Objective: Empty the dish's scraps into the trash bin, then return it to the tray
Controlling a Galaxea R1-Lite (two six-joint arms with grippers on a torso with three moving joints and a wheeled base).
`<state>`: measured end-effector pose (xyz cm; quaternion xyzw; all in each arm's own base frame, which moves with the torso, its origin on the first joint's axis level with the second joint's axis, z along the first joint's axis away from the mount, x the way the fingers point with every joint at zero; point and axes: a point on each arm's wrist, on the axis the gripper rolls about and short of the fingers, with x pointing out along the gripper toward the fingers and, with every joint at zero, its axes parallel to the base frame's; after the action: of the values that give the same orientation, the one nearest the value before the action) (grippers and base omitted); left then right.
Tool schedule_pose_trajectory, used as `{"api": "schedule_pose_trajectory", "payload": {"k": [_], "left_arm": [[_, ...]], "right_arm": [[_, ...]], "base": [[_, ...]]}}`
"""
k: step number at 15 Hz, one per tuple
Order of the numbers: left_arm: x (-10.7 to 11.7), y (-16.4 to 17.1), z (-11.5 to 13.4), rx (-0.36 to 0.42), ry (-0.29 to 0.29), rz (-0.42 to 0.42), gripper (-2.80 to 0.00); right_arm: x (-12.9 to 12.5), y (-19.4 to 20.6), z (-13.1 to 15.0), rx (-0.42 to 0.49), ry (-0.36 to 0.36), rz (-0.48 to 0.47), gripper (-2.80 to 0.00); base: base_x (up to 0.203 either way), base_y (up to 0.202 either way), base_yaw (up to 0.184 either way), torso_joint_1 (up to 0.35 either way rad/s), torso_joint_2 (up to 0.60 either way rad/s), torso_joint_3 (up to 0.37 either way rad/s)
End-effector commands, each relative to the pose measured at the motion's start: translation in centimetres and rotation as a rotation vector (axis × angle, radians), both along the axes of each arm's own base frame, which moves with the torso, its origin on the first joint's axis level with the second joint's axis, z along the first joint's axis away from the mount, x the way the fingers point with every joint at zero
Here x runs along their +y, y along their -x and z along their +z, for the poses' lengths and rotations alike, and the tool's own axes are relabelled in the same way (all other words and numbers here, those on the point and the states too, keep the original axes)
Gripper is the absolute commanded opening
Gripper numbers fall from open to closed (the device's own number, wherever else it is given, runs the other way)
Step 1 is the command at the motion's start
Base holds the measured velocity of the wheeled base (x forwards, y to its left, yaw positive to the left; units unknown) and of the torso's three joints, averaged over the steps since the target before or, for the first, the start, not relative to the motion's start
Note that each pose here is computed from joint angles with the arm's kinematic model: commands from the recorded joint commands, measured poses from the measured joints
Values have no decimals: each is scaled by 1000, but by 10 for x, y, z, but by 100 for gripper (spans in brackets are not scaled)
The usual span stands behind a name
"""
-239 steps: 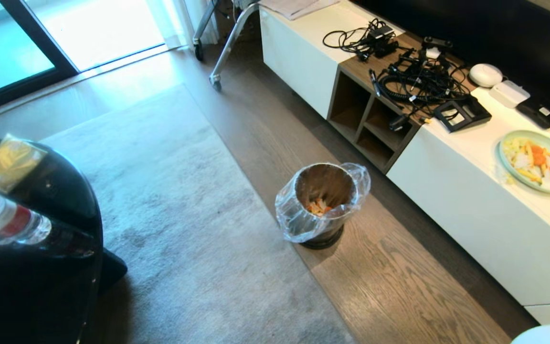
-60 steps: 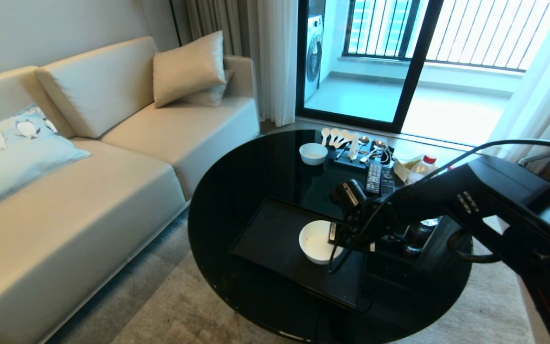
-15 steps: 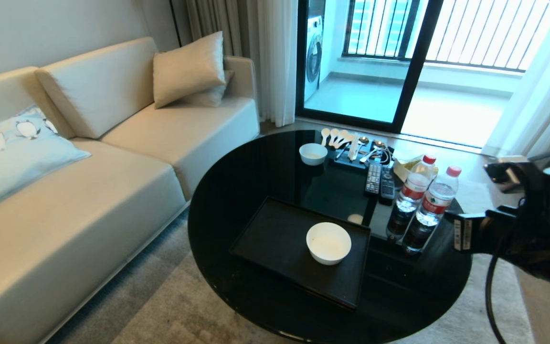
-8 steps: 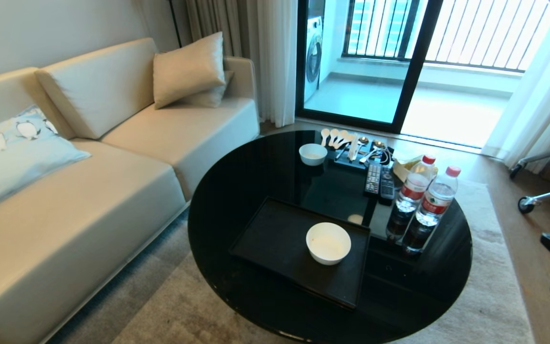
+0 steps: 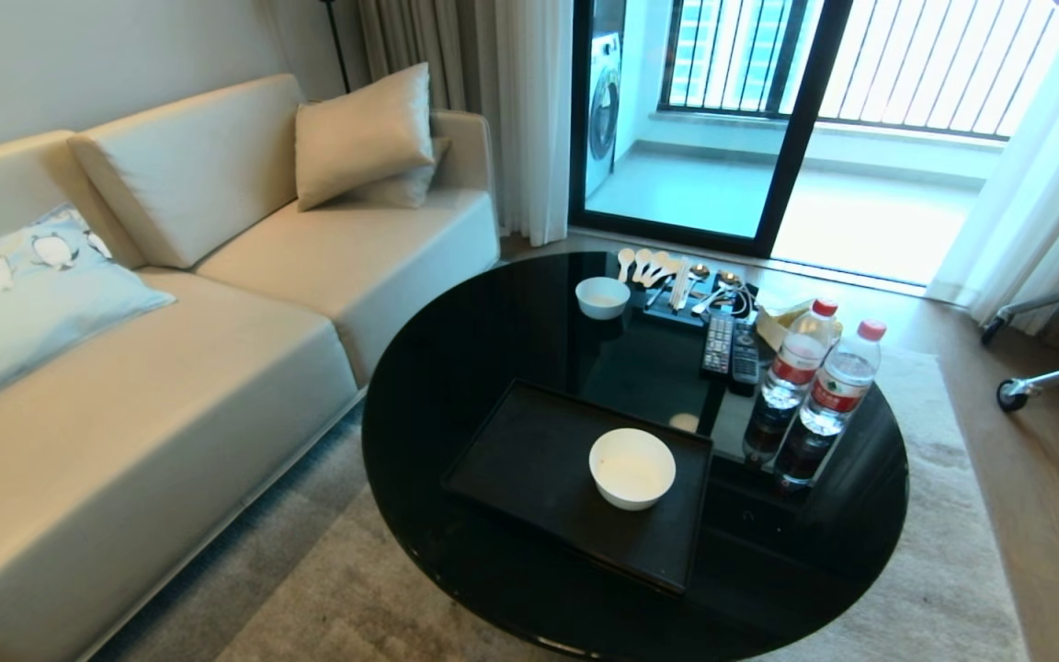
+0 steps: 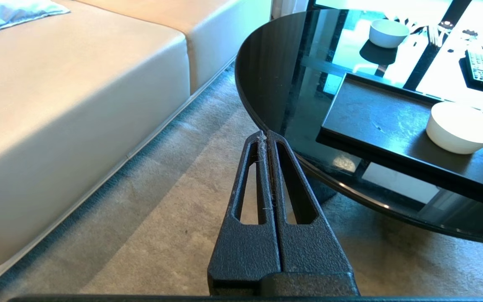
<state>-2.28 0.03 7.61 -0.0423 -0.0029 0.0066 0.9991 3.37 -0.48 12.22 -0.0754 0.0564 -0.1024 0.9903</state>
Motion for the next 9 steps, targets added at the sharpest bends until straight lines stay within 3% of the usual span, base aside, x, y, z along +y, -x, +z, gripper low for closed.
{"api": "schedule_pose_trajectory", "payload": {"k": [1, 4, 9], "left_arm": [[0, 0, 0, -1, 1, 0, -280], [0, 0, 0, -1, 1, 0, -280], [0, 0, 0, -1, 1, 0, -280]], "right_arm": [[1, 25, -15, -33, -3, 24, -280], [4, 39, -31, -15, -20, 158, -280], [6, 54, -47, -36, -35, 272, -280]], "base": [[0, 0, 0, 0, 0, 0], [0, 0, 0, 0, 0, 0], [0, 0, 0, 0, 0, 0]]}}
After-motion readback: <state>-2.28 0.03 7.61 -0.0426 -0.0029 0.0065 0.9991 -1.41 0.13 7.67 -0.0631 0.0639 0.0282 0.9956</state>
